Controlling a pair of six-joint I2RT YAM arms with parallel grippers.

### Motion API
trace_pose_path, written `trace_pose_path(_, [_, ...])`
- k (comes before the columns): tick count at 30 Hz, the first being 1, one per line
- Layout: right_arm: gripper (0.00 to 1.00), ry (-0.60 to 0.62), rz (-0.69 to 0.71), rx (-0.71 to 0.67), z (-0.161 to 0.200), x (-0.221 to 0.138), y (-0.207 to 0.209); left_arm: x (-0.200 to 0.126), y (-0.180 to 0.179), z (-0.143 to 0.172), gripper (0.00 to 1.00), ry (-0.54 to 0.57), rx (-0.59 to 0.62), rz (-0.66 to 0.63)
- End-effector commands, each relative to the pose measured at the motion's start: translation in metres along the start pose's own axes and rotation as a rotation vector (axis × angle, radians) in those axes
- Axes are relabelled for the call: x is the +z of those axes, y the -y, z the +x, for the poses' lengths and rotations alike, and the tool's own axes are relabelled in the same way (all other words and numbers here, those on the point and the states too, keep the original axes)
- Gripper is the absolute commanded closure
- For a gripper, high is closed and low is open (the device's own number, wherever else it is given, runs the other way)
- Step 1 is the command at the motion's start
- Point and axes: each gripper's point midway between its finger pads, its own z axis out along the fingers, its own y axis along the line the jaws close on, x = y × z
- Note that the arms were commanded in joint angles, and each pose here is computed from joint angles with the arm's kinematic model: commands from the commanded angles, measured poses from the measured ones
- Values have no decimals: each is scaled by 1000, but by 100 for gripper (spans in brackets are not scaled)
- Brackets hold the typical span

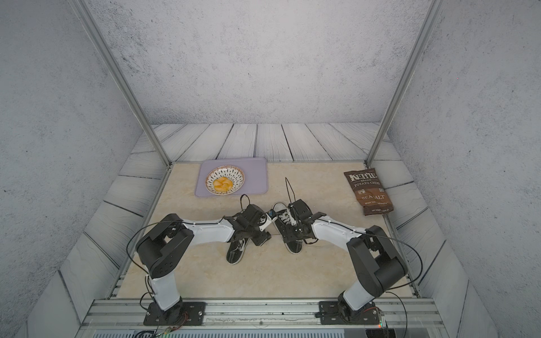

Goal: Tie the shoes
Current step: Move the shoe to the center of the board.

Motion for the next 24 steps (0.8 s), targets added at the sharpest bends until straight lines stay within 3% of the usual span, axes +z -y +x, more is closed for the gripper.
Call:
trace_pose_path(1, [16, -5, 17, 61, 6, -1, 11, 9, 13, 44, 62, -165, 41, 11])
trace_pose_path(4, [14, 1, -57, 70, 7, 2, 3, 7, 14, 52, 85, -190, 46, 12])
trace_pose_path(7, [13, 2, -88, 61, 7, 5, -2, 1, 16, 50, 100, -185, 27, 20])
trace_pose_path(12, [28, -56, -75, -6, 11, 16, 0, -32, 26, 13, 100, -64, -54, 78])
trace_pose_path(18, [34, -54, -146, 3, 16, 11, -11, -73, 37, -15, 100, 41, -231, 213])
trace_pose_path(24, [40, -65, -247, 25, 25, 15, -36, -101, 52, -22, 100, 102, -515, 493])
